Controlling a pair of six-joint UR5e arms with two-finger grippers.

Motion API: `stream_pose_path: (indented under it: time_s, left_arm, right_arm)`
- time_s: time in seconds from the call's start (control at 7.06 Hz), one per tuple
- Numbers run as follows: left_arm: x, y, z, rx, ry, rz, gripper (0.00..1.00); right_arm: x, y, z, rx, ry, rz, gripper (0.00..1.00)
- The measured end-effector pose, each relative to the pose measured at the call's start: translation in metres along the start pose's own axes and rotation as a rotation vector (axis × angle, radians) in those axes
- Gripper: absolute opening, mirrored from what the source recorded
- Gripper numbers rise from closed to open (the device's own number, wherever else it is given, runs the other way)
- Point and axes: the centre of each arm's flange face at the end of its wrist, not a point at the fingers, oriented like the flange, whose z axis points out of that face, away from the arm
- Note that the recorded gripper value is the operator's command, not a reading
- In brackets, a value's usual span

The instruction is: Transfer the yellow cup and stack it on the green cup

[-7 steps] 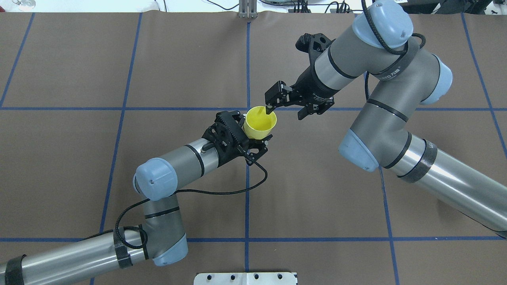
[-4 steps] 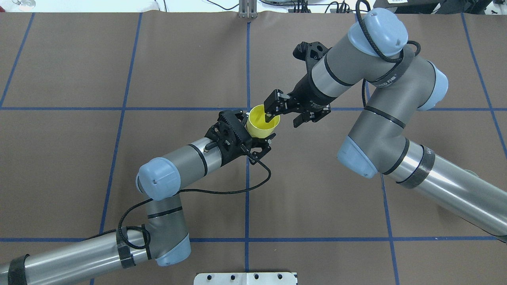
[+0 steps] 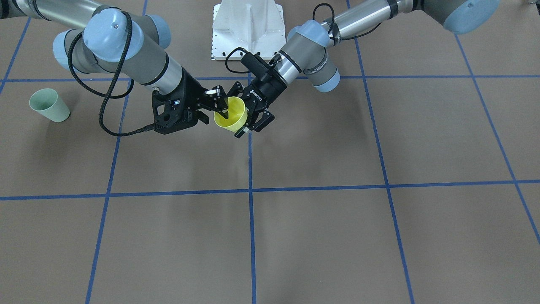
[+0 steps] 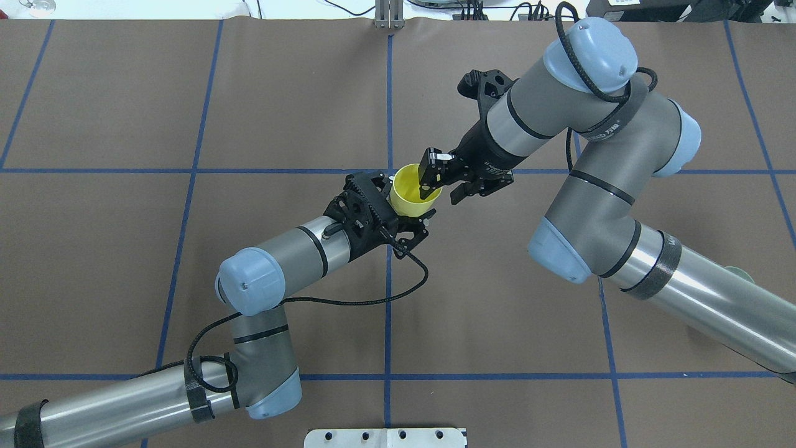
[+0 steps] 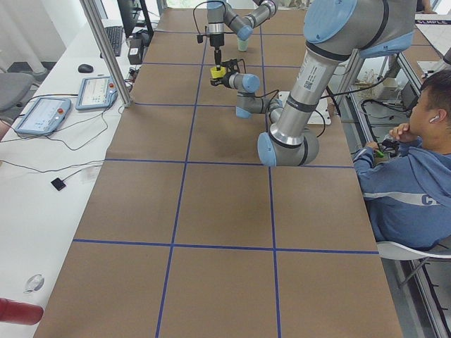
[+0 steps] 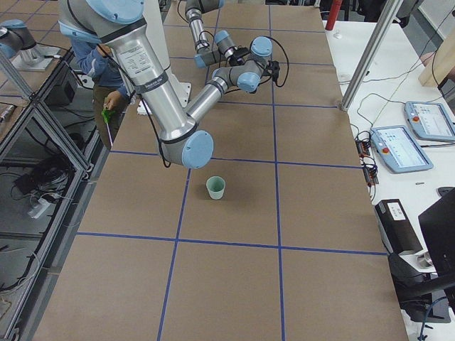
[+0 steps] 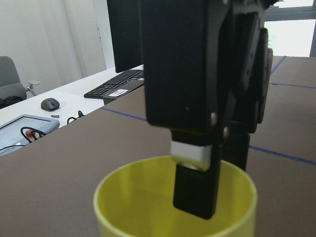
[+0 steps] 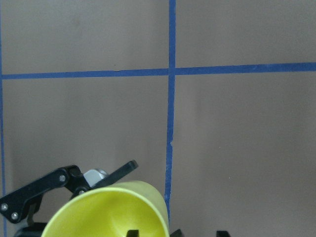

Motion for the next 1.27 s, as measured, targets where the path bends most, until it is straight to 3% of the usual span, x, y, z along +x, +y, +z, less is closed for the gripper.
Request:
stream_pose_path:
  time_s: [0.14, 0.42, 0.57, 0.71, 0.85, 1.27]
  left_arm:
    - [0.004, 0.000, 0.000, 0.003, -0.002, -0.003, 0.00]
    - [0.020, 0.005, -0.002, 0.011, -0.021, -0.012, 0.00]
    - [0.025, 0.006, -0.003, 0.014, -0.022, -0.015, 0.31]
    - [0.027, 0.005, -0.004, 0.017, -0.022, -0.018, 0.89]
    - [0.028, 0.002, -0.005, 0.023, -0.019, -0.018, 0.99]
    - [0.029, -0.018, -0.013, 0.059, -0.008, -0.024, 0.99]
  right_arm:
    - [-0.002, 0.001, 0.000, -0.001, -0.003, -0.002, 0.00]
    - [-0.005, 0.005, -0.004, -0.002, -0.011, -0.009, 0.00]
    - [-0.007, 0.006, -0.005, -0.004, -0.015, -0.005, 0.00]
    - [-0.006, 0.007, -0.005, -0.006, -0.016, 0.008, 0.00]
    - [-0.006, 0.007, -0.006, -0.006, -0.016, 0.016, 0.00]
    - [0.012, 0.010, -0.014, -0.026, -0.017, 0.033, 0.00]
